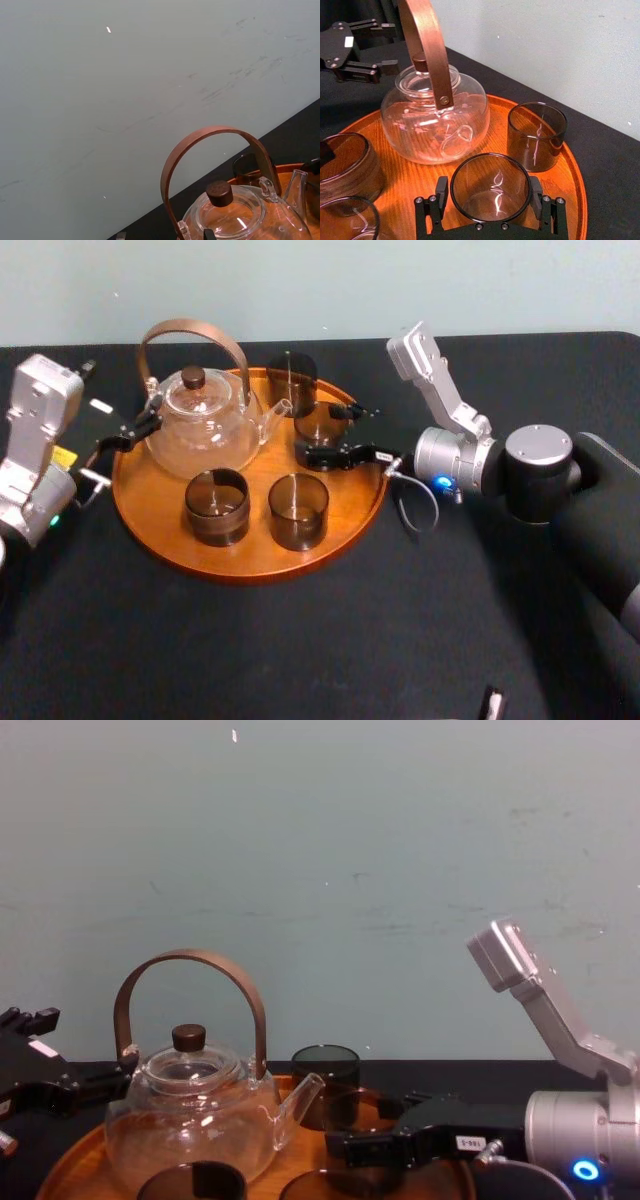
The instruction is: Pick up the glass from the table and place it on the tray.
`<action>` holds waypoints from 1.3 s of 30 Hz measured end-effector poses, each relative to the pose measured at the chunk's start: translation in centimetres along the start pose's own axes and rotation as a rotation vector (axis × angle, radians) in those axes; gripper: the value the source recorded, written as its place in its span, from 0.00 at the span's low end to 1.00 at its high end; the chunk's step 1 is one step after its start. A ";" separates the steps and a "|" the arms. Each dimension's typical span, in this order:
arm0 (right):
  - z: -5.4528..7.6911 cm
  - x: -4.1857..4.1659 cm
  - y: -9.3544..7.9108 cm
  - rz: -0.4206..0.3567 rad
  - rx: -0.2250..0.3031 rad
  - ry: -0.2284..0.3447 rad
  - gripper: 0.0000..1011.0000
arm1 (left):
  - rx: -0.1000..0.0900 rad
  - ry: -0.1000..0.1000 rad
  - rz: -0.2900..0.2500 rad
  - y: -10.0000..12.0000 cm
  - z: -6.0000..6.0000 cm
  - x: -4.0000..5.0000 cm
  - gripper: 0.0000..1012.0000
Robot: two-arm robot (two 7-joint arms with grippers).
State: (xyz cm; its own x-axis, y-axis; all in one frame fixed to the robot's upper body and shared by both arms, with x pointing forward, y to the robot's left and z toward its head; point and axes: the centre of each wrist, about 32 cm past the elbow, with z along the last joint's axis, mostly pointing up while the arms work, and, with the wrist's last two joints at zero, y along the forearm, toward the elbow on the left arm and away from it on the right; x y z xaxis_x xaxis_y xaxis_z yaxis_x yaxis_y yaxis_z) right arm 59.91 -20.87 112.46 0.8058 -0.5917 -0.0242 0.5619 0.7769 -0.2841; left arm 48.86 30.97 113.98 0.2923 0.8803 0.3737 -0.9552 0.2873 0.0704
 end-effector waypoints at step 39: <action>-0.8 -4.49 -11.1 -0.223 0.042 -0.012 0.99 | 0.000 0.000 0.000 0.0 0.0 0.00 0.99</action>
State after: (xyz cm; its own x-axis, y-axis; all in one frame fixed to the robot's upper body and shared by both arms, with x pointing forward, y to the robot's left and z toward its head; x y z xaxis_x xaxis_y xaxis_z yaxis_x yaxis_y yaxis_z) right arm 49.92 -26.99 114.93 0.6625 -0.7477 0.0460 0.7338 0.6353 -0.2407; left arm 48.86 30.97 113.98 0.2923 0.8803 0.3737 -0.9552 0.2873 0.0703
